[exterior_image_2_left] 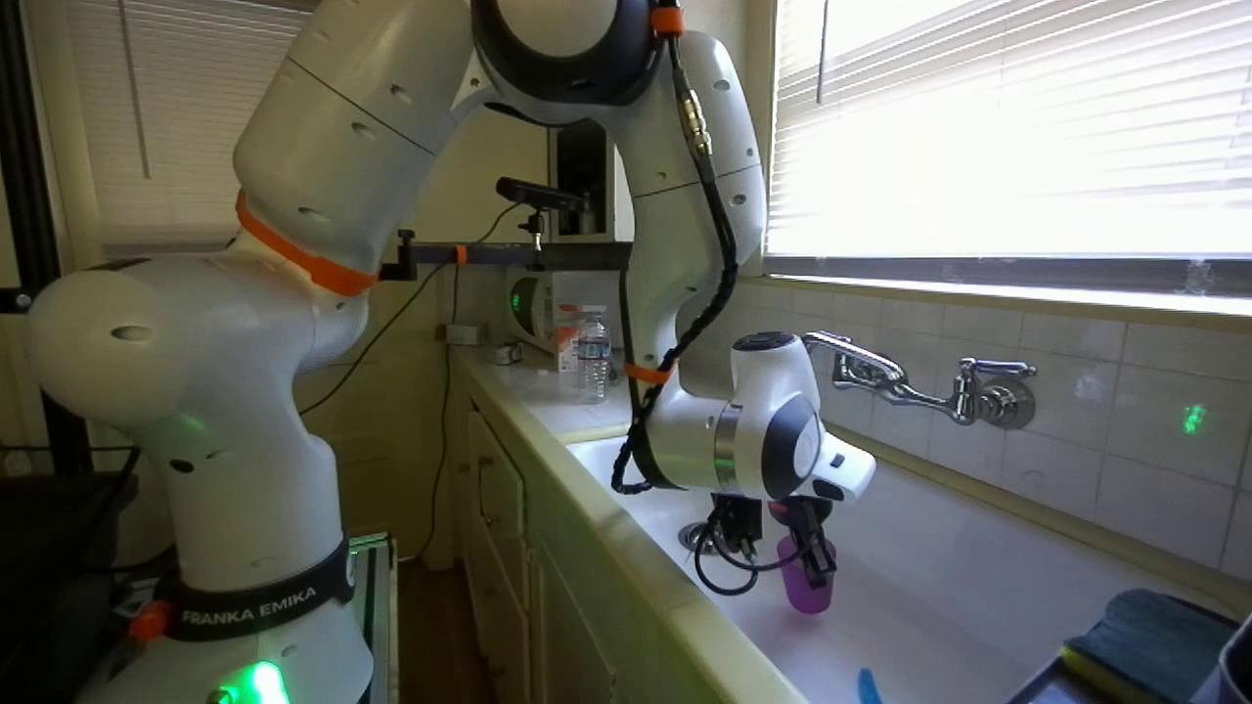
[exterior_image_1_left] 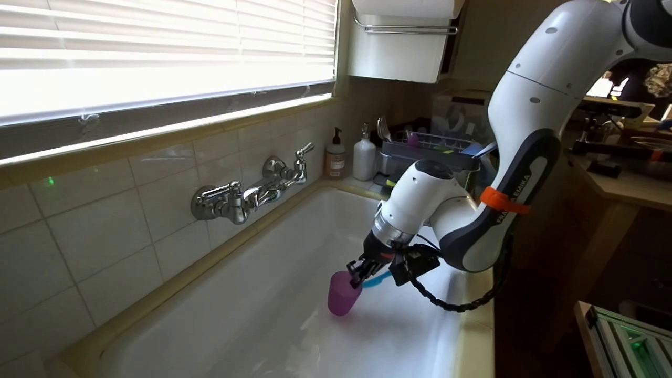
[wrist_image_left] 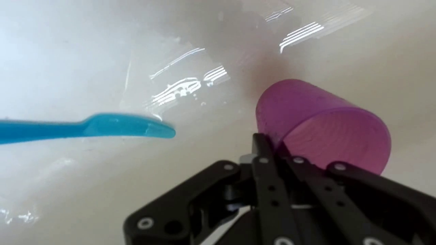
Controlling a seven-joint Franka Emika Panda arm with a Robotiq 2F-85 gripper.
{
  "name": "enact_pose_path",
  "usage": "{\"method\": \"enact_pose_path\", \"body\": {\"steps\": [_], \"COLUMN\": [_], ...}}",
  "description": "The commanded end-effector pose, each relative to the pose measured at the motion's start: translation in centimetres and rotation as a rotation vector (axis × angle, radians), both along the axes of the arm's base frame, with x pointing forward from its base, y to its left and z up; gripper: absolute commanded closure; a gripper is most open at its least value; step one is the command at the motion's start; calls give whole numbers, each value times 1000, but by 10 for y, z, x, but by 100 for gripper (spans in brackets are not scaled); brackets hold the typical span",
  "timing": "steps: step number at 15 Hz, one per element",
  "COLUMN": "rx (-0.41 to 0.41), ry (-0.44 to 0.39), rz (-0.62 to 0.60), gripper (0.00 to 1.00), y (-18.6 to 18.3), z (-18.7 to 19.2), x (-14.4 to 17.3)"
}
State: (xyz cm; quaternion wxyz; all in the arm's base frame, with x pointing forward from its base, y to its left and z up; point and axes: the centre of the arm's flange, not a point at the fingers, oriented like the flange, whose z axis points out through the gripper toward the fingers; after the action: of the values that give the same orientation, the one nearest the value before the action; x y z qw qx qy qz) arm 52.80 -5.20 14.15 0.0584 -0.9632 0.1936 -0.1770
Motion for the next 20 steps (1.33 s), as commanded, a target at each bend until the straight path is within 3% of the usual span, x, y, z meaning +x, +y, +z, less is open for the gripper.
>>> {"method": "enact_pose_path", "body": {"steps": [1, 7, 11, 12, 13, 15, 20], "rx": [63, 24, 38, 39, 40, 36, 14], "ry": [81, 146, 180, 190, 195, 208, 200], "rz": [-73, -190, -245, -251, -252, -255, -241], "gripper": [99, 99, 99, 95, 70, 65, 28], "y": [-17, -41, -59, -61, -62, -63, -56], "z": [7, 14, 9, 8, 7, 5, 12], "x": [7, 9, 13, 15, 16, 18, 19]}}
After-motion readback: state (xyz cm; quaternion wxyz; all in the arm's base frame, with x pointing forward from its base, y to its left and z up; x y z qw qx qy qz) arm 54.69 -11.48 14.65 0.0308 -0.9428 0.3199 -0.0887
